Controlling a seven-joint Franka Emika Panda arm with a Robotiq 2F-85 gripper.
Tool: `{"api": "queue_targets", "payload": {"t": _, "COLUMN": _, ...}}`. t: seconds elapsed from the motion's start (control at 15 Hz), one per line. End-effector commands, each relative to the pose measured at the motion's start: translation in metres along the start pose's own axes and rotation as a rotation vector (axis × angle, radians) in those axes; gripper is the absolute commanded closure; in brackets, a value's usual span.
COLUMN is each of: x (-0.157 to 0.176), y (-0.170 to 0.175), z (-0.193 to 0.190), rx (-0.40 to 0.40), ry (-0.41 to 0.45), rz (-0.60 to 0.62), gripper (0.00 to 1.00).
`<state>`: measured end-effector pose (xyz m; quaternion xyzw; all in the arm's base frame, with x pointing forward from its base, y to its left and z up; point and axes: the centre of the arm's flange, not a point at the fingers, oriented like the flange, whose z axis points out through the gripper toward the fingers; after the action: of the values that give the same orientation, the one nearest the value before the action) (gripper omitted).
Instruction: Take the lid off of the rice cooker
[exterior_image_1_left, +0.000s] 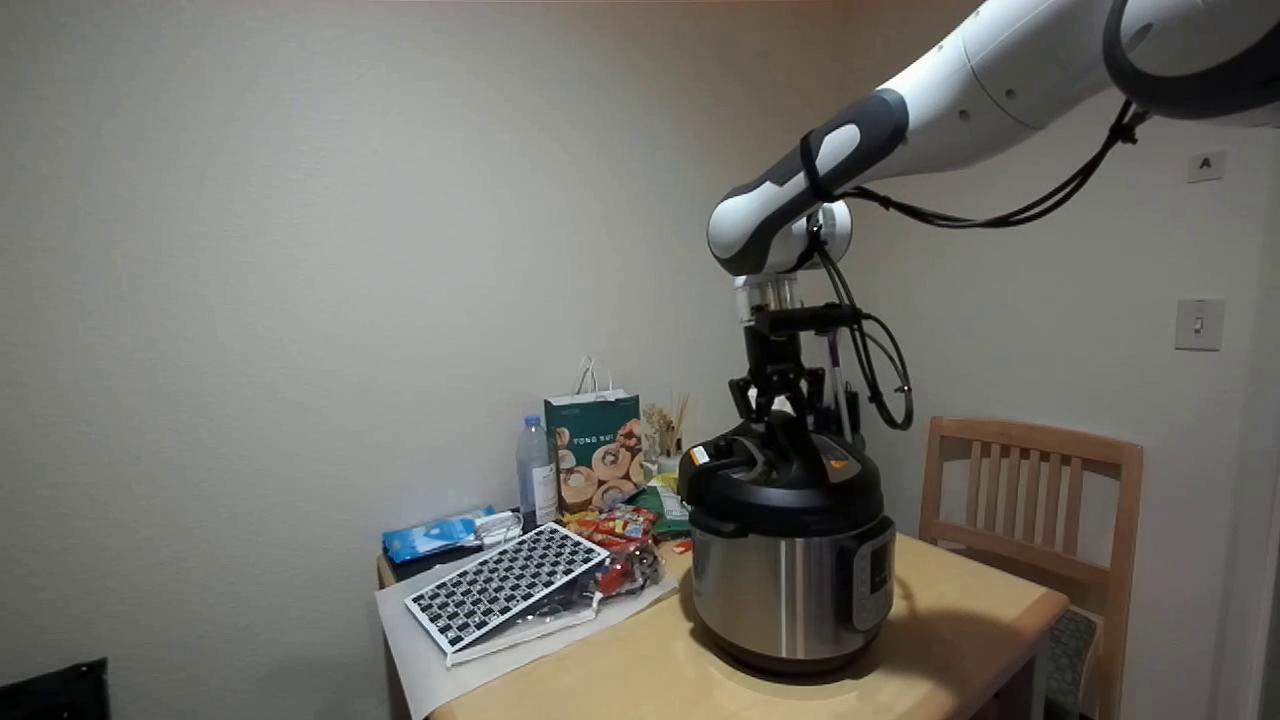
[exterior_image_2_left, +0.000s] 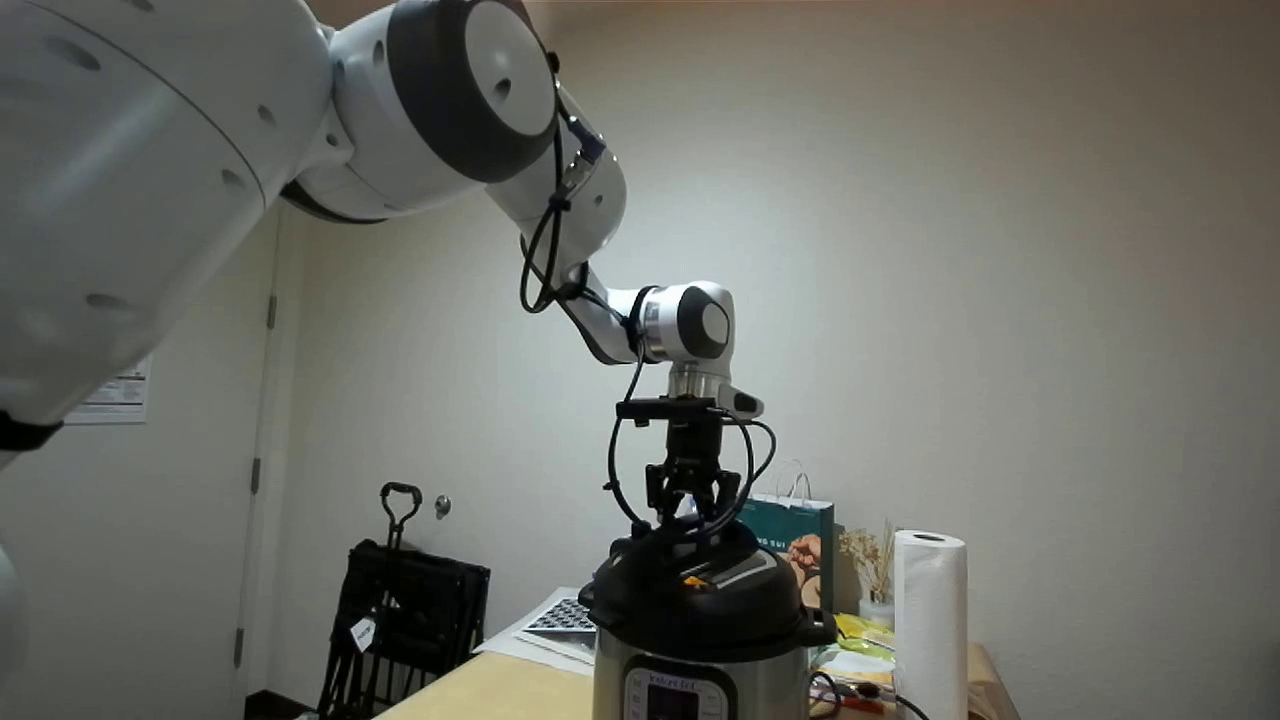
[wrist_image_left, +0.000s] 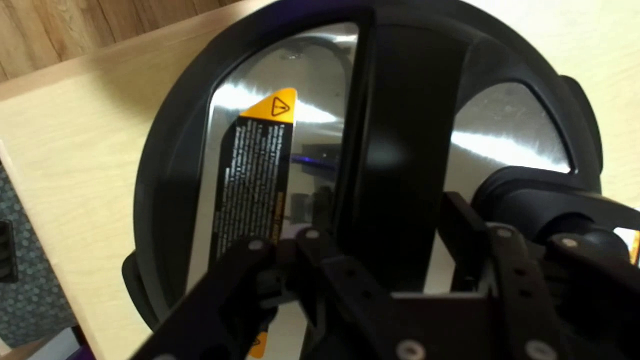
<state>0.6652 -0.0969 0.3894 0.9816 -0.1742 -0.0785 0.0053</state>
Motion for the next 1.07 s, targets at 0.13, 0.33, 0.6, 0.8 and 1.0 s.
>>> {"api": "queue_targets", "payload": {"t": 0.13, "x": 0.001, "y": 0.003, "z": -0.012, "rx": 0.010, "ry": -0.038, "rz": 0.028, "gripper": 0.81}}
{"api": "queue_targets", "payload": {"t": 0.33, "x": -0.017, "y": 0.002, "z": -0.032, "rx": 0.006, "ry": -0.018, "rz": 0.018, "gripper": 0.83}}
{"api": "queue_targets", "payload": {"t": 0.6, "x": -0.034, "y": 0.002, "z": -0.056, "rx": 0.002, "ry": -0.006, "rz": 0.018, "gripper": 0.89}}
{"api": "queue_targets", "payload": {"t": 0.8, "x": -0.041, "y": 0.001, "z": -0.069, "rx": 0.023, "ry": 0.000, "rz": 0.010, "gripper": 0.89}}
{"api": "queue_targets", "payload": {"t": 1.0, "x": -0.041, "y": 0.003, "z": -0.075, "rx": 0.031, "ry": 0.007, "rz": 0.007, "gripper": 0.89}}
